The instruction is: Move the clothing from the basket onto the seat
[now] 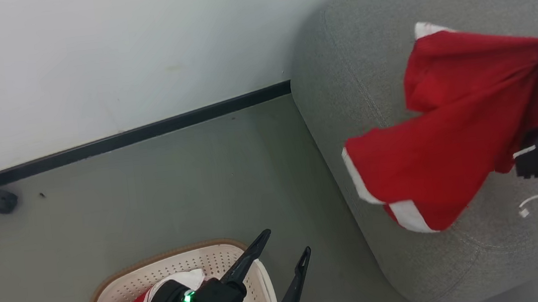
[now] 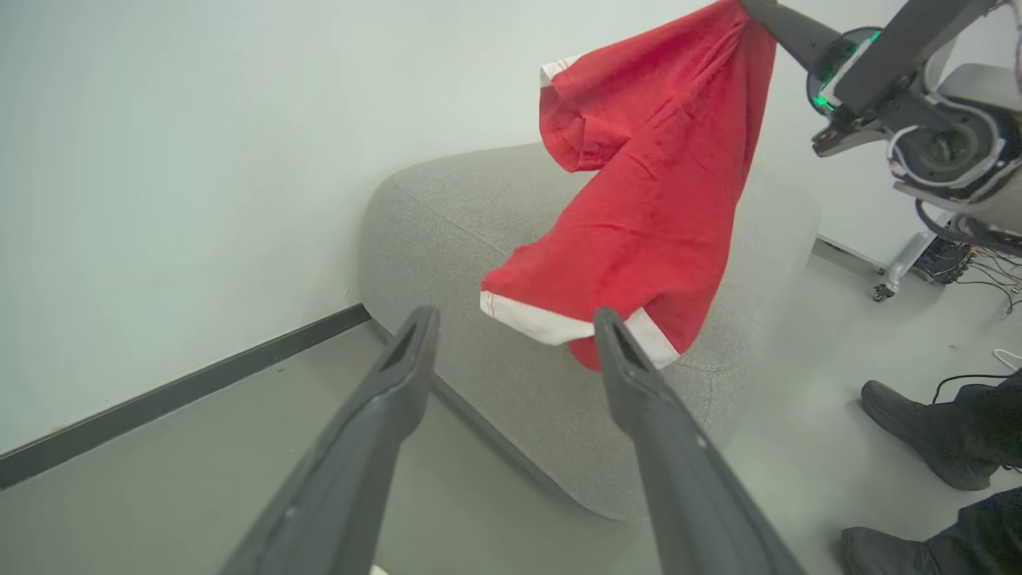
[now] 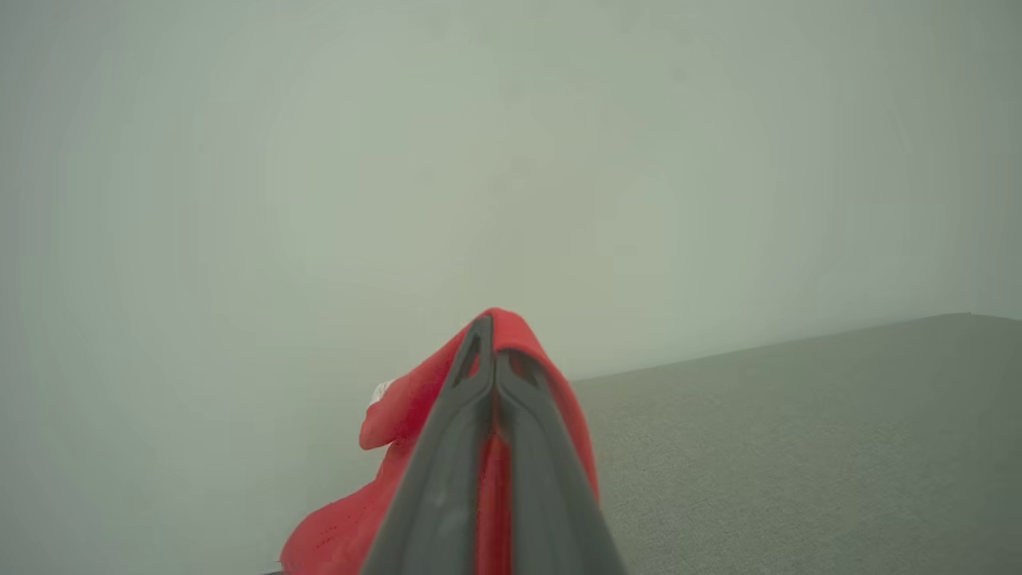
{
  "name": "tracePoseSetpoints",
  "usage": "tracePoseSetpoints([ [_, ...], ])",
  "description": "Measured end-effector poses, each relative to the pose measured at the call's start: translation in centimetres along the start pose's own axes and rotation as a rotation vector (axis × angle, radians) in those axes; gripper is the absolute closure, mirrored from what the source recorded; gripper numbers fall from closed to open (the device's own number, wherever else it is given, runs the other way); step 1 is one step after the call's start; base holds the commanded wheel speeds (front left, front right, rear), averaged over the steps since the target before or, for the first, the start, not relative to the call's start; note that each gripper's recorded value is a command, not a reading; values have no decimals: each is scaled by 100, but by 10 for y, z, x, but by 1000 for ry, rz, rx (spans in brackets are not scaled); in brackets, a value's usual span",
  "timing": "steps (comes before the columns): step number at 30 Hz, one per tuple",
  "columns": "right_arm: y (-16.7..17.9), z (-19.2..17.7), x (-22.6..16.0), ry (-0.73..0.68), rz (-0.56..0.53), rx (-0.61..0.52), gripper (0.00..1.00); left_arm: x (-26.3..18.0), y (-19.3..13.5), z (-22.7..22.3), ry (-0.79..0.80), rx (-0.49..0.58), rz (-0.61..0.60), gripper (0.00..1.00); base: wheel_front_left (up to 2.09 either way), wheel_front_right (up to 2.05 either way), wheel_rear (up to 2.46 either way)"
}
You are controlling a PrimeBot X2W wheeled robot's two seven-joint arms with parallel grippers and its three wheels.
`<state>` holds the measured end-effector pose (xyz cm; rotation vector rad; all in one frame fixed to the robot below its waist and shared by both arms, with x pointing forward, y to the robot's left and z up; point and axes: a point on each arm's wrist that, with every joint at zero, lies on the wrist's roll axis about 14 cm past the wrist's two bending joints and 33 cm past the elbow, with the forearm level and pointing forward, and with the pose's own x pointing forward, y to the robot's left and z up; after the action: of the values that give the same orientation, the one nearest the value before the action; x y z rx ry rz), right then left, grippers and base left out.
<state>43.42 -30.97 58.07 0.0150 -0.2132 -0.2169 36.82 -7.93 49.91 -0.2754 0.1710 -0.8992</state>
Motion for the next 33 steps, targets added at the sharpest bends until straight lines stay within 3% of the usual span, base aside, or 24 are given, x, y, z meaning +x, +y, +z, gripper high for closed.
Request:
tracePoseSetpoints([
  [17, -51, 82, 98, -243, -105, -116, 100, 19, 23, -16, 32, -26, -25, 0, 0, 0, 0],
  [20, -55, 75, 109, -233, -117, -120, 100, 18, 29, -24, 48, -42, -14, 0, 0, 0, 0],
  [33, -93, -23, 128, -30, -256, -114, 100, 24, 72, -45, 71, -77, 48, 0, 0, 0, 0],
])
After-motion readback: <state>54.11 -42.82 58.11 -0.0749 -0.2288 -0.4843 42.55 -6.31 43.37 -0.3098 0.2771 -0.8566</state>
